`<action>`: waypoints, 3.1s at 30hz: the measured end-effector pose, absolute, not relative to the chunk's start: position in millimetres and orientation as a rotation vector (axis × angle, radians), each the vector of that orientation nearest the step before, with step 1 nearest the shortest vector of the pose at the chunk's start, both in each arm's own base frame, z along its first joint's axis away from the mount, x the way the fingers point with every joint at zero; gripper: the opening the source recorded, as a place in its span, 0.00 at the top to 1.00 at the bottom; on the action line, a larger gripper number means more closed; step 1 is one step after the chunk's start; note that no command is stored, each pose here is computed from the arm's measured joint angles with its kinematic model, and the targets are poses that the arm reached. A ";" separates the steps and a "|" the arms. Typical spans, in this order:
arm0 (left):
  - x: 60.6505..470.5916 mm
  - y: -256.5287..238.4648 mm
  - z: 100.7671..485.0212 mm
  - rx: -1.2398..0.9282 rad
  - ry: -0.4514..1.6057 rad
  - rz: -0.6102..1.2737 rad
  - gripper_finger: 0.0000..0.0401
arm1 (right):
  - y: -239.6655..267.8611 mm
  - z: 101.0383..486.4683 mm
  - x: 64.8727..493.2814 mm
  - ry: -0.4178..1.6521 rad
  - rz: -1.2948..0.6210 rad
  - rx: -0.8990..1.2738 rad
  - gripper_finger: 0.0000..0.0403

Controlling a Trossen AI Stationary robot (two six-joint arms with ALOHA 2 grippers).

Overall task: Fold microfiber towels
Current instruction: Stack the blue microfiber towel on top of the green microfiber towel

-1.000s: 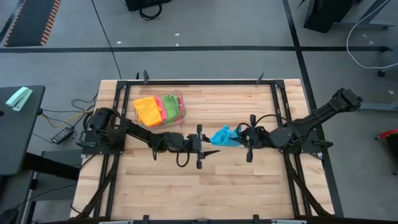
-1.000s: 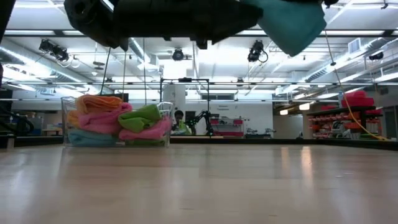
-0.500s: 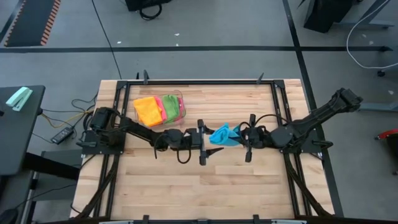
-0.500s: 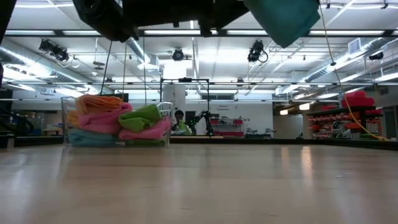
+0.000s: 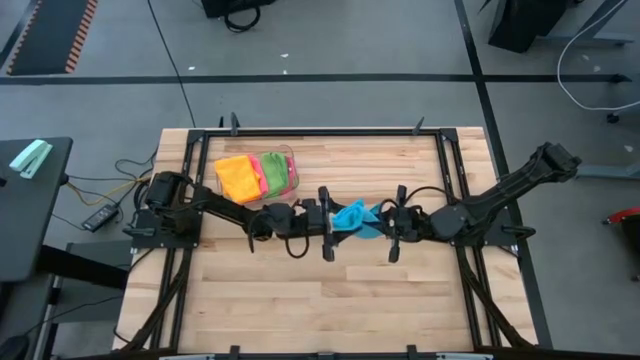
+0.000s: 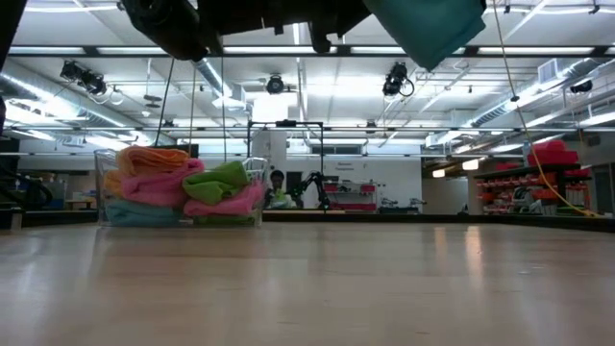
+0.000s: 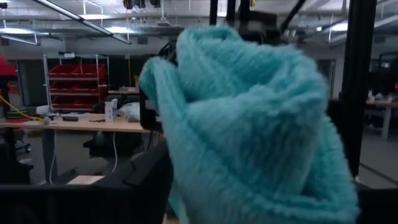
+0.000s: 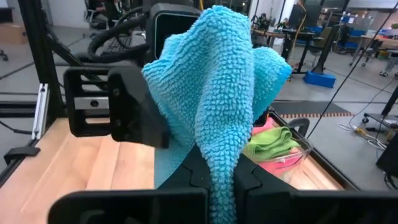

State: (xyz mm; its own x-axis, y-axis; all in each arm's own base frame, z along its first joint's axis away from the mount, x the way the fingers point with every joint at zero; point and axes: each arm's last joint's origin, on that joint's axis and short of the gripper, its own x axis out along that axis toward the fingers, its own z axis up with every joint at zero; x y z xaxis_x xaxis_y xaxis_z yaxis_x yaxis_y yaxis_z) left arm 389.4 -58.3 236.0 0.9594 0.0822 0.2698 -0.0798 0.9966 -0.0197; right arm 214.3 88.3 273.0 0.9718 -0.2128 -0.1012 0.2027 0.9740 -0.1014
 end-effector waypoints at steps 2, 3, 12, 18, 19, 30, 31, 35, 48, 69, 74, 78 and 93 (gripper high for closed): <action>389.1 -58.2 237.2 -0.024 -0.287 0.081 0.47 | 87.0 271.4 216.8 0.115 -0.220 -0.084 0.96; 388.9 -58.2 237.8 -0.028 -0.293 0.081 0.49 | 86.5 270.3 217.6 0.121 -0.224 -0.083 0.96; 388.3 -57.3 239.9 -0.035 -0.316 0.088 0.68 | 85.8 269.2 220.9 0.112 -0.233 -0.063 0.96; 388.3 -57.1 239.9 -0.036 -0.316 0.094 0.85 | 85.8 269.1 220.9 0.114 -0.233 -0.073 0.93; 388.3 -57.1 239.8 -0.036 -0.315 0.094 0.88 | 85.8 269.0 220.9 0.115 -0.233 -0.074 0.91; 377.8 -51.6 245.5 -0.063 -0.229 0.092 0.88 | 80.9 271.0 204.4 0.186 -0.221 -0.066 0.49; 374.8 -48.8 248.7 -0.059 -0.208 0.097 0.88 | 79.8 272.3 200.3 0.195 -0.219 -0.061 0.47; 360.0 -40.0 257.0 -0.033 -0.073 0.110 0.91 | 73.4 275.7 185.5 0.228 -0.223 -0.018 0.42; 304.4 -8.7 279.0 0.197 0.260 0.307 0.92 | 74.3 262.8 187.1 0.320 -0.242 -0.002 0.44; 265.4 77.1 277.9 0.768 0.722 0.521 0.91 | 78.6 251.9 195.8 0.357 -0.256 0.038 0.44; 259.2 83.5 254.8 0.885 0.759 0.479 0.94 | 78.7 251.8 195.7 0.356 -0.258 0.053 0.44; 250.5 79.4 233.2 0.985 0.698 0.501 0.94 | 79.0 251.6 195.7 0.358 -0.250 0.067 0.44; 229.3 60.8 181.9 0.937 0.677 0.461 0.88 | 79.2 251.5 195.7 0.357 -0.249 0.102 0.44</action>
